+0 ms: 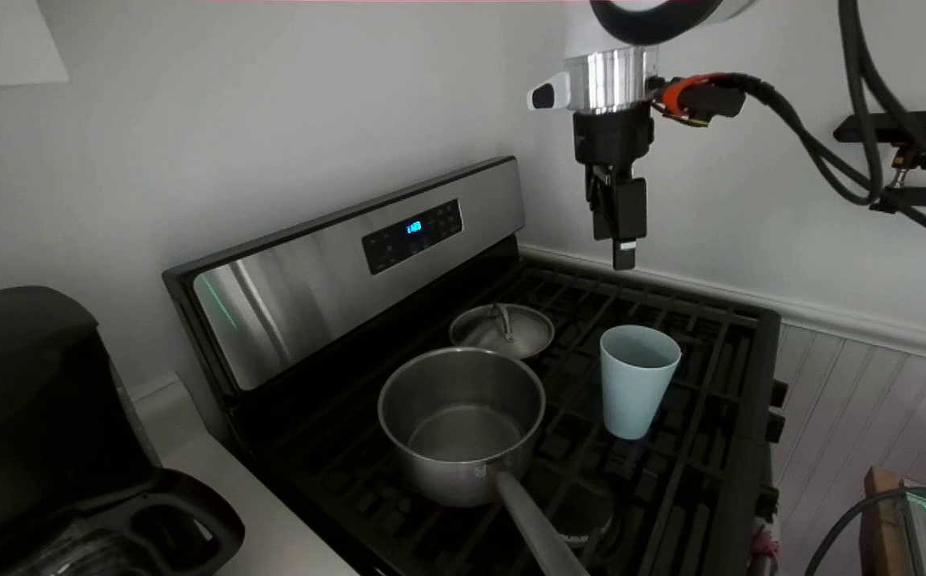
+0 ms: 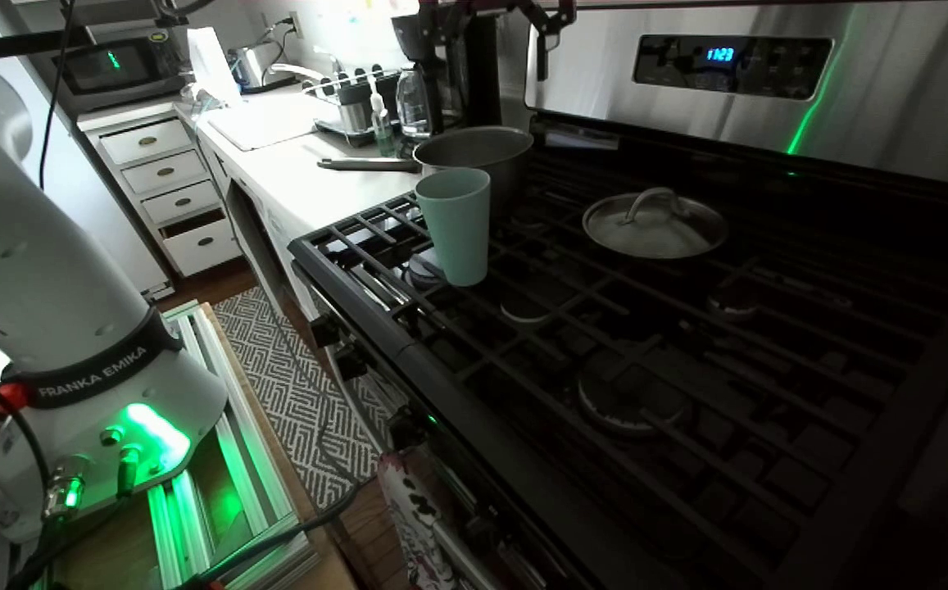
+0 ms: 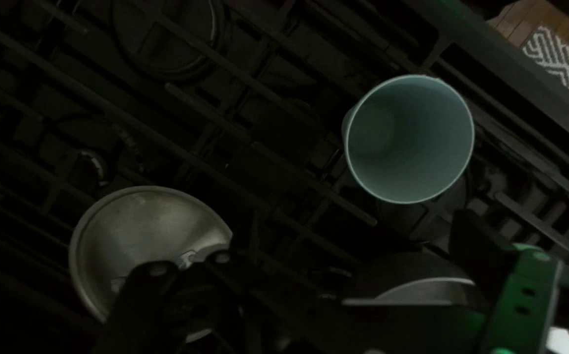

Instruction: Put the lid on the stove, then pour water from the cup into the pot

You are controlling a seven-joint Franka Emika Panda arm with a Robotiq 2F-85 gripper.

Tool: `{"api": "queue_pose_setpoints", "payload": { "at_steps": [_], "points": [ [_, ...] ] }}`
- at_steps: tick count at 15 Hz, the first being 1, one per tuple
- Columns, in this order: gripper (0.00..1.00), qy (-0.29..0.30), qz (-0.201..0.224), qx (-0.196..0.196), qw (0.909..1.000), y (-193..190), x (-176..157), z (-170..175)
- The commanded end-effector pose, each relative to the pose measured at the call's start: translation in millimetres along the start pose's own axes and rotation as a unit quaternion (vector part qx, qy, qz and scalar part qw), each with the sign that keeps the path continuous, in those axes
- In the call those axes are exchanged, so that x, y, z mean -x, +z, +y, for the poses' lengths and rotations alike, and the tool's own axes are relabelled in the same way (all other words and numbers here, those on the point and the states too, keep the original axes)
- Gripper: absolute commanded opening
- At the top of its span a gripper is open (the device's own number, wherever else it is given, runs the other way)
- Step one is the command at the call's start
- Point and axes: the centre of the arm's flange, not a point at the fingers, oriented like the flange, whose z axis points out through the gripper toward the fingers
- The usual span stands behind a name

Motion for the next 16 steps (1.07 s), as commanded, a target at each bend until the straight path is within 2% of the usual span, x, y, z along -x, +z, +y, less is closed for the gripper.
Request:
{"api": "queue_pose_setpoints", "payload": {
  "at_steps": [1, 6, 10, 11, 12, 16],
  "points": [
    [1.00, 0.075, 0.004, -0.005, 0.9971, -42.9, 10.7, -14.8],
    [1.00, 0.175, -0.012, -0.020, 0.9843, -76.0, 18.4, -30.2],
    [1.00, 0.229, -0.001, -0.012, 0.9732, -91.6, 19.3, -39.7],
    [1.00, 0.235, 0.005, -0.006, 0.9719, -94.3, 18.7, -41.7],
    [1.00, 0.213, -0.008, -0.002, 0.9771, -82.1, 18.2, -31.0],
    [1.00, 0.226, -0.001, 0.002, 0.9742, -88.5, 17.8, -35.2]
  ]
}}
